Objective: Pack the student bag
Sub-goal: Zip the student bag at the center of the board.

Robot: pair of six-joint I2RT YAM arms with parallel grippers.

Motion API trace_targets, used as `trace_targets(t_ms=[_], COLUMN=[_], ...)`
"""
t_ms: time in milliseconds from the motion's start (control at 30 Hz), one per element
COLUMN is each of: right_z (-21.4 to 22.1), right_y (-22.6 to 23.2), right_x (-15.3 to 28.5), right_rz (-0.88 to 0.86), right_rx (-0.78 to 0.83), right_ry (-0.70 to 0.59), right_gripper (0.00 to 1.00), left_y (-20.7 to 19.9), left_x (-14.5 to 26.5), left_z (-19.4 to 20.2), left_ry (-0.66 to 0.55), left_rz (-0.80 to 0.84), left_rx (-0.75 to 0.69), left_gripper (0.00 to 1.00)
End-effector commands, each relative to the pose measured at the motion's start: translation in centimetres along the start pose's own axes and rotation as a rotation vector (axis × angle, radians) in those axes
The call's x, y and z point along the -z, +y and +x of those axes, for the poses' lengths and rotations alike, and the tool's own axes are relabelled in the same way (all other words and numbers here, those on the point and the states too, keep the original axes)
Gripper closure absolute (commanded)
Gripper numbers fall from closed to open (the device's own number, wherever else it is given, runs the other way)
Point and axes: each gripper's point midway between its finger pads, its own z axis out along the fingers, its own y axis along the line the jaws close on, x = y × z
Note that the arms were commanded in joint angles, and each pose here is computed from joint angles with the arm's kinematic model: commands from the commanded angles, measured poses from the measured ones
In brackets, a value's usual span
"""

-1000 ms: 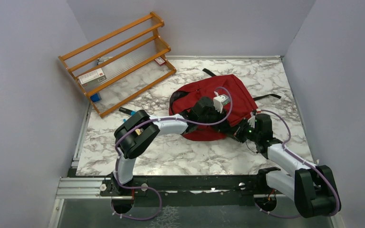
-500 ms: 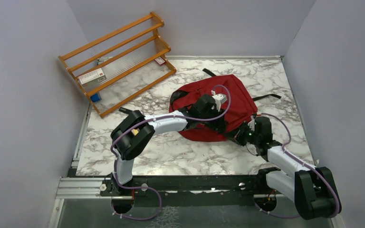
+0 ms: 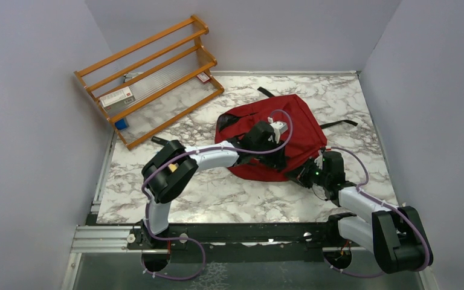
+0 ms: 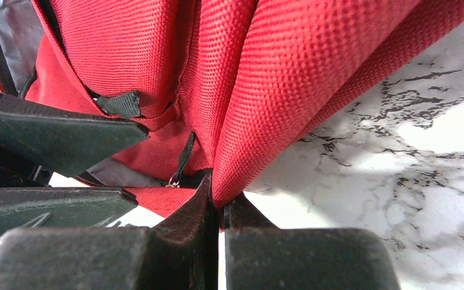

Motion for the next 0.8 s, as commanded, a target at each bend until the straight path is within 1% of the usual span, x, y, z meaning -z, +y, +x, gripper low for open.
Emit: trace_targets(t_ms=[0,167,433,767], right_z=[1.0,1.1,1.1,1.1], right_y=[-1.0,-1.2,-1.1,-1.1], right_x=[-0.1,-0.1,-0.1,-0.1], right_rz=[0.02,0.022,0.02,0.019], right_rx=[0.012,0.01,0.009,0.009], right_ry=[0.025,0.027,0.029,0.032], right_gripper=[0.99,0.99,0.99,0.99], left_y=[1.3,1.8,2.8,1.6], left_x=[-0.6,-1.0,-1.7,-2.5], left_z=[0.7,1.7,3.6,4.9], left_ry=[0.052,0.104,0.171,0.21], left_rz=[-0.03,-0.025,-0.04,0.003], left_rx=[-0.079,-0.119,-0.128,-0.156], left_gripper=[0.51,0.51,0.51,0.51])
